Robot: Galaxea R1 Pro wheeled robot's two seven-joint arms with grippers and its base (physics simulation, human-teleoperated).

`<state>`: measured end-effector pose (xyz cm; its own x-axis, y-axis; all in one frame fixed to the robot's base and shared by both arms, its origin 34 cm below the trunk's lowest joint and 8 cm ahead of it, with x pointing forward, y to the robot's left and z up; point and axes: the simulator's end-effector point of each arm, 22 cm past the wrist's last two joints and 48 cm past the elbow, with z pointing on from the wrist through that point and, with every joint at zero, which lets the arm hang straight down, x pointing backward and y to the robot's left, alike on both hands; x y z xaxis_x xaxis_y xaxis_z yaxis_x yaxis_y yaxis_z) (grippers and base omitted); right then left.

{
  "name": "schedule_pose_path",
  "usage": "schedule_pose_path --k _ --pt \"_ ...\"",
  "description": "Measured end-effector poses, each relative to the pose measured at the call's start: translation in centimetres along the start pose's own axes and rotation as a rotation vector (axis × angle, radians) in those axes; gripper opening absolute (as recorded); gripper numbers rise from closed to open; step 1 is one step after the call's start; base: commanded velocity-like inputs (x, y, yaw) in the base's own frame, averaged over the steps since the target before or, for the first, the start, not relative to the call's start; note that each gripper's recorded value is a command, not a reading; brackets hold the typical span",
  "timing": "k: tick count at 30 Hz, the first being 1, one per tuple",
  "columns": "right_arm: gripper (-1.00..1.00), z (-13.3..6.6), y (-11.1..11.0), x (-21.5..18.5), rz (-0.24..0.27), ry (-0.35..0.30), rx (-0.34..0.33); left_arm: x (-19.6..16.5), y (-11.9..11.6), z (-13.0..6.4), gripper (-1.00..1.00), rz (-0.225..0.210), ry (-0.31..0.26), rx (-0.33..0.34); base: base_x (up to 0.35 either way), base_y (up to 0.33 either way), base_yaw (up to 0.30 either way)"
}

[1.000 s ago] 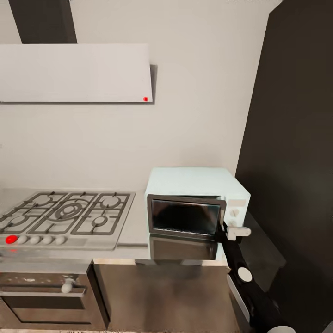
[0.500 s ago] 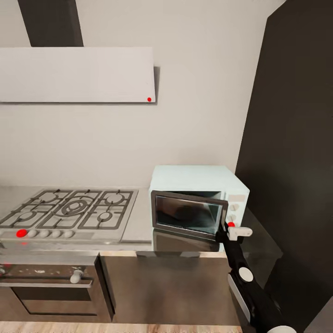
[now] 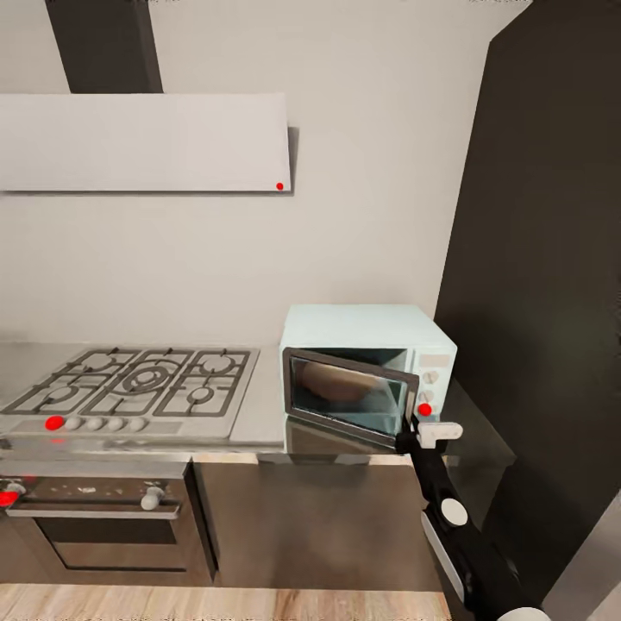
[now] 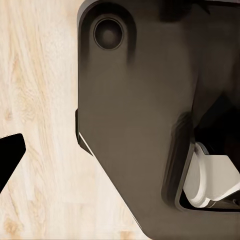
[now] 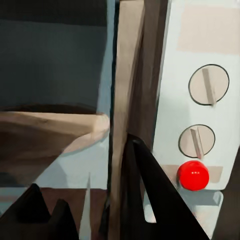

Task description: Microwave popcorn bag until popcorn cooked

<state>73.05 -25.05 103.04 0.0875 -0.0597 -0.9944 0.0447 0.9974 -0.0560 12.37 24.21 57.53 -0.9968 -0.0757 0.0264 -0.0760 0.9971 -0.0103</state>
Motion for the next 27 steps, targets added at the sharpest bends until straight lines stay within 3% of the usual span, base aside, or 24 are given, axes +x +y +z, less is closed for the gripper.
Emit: schedule_pose_path --k 24,25,27 --pt "-1.0 -0.1 0.9 -0.1 -0.003 -0.003 -0.022 0.0 0.0 0.0 1.0 0.0 -0.001 0.0 -0.039 0.008 0.0" --pt "1.0 -0.1 0.9 -0.1 -0.003 -0.003 -0.022 0.0 0.0 0.0 1.0 0.0 0.0 0.0 0.0 0.0 0.0" --pt "1.0 0.0 -0.4 -0.1 0.006 -0.003 0.013 0.0 0.0 0.0 1.0 0.0 -0.001 0.0 0.0 0.0 0.0"
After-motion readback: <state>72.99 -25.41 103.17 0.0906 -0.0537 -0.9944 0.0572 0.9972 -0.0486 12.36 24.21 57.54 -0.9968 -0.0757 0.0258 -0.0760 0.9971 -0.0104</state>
